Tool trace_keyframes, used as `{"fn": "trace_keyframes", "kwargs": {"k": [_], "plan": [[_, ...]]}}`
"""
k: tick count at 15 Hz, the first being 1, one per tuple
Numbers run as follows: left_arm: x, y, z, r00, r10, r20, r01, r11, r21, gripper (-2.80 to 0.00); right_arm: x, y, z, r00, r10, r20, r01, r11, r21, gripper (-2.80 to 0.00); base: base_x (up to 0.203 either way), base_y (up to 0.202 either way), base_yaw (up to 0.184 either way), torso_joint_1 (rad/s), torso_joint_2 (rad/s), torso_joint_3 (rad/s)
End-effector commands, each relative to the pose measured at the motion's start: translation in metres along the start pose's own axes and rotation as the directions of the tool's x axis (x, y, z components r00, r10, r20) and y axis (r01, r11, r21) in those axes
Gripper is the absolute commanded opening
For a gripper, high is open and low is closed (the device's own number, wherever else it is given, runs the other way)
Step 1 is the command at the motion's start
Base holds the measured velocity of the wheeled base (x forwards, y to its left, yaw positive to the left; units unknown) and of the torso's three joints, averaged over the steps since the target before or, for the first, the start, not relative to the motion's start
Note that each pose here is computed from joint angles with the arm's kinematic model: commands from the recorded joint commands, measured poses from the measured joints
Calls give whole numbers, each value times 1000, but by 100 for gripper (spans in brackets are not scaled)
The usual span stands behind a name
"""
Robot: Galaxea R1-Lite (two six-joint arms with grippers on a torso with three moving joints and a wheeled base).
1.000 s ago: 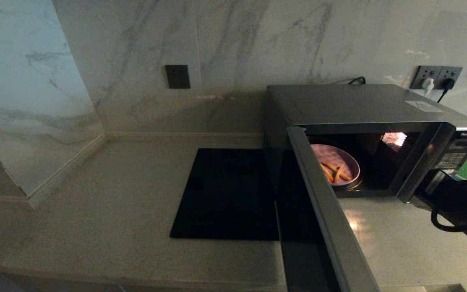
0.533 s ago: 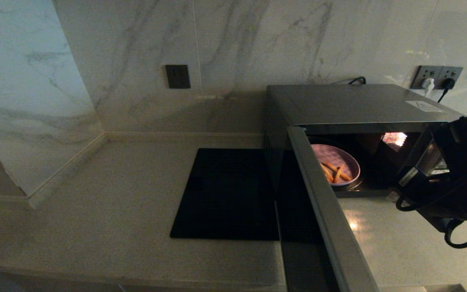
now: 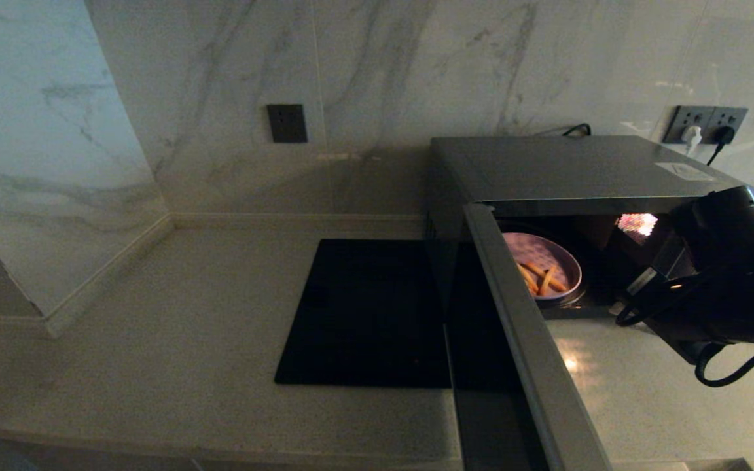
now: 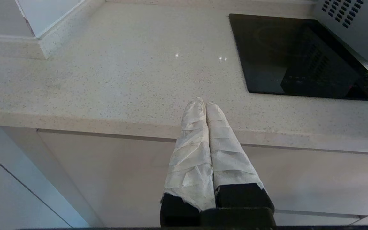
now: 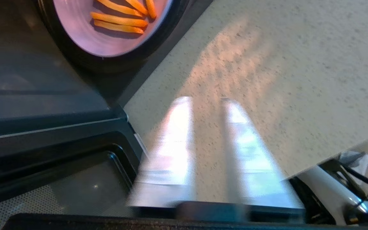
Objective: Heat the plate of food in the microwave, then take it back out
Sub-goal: Take the plate out of the microwave
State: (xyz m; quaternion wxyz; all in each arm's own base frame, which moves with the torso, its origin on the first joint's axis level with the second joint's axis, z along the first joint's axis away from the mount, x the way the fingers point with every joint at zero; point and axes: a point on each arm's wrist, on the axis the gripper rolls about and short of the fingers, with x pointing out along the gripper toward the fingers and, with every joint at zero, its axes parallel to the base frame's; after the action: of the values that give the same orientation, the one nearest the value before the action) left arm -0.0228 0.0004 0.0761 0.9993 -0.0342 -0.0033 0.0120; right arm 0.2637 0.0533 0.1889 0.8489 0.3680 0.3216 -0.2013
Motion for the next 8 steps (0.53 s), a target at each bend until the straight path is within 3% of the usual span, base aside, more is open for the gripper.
{"fn": "trace_keyframes", "kwargs": {"k": [1,8], "plan": [[0,0,0,1000,0,2,0,1000,-1,-280,9,5,1,1000,11,8,-11,1000,2,0,0,0,0,0,0,0],[0,0,0,1000,1,1,-1,1000,-1,-280,46,22,14,999,-39,24,38,998,48,0,0,0,0,0,0,0]]}}
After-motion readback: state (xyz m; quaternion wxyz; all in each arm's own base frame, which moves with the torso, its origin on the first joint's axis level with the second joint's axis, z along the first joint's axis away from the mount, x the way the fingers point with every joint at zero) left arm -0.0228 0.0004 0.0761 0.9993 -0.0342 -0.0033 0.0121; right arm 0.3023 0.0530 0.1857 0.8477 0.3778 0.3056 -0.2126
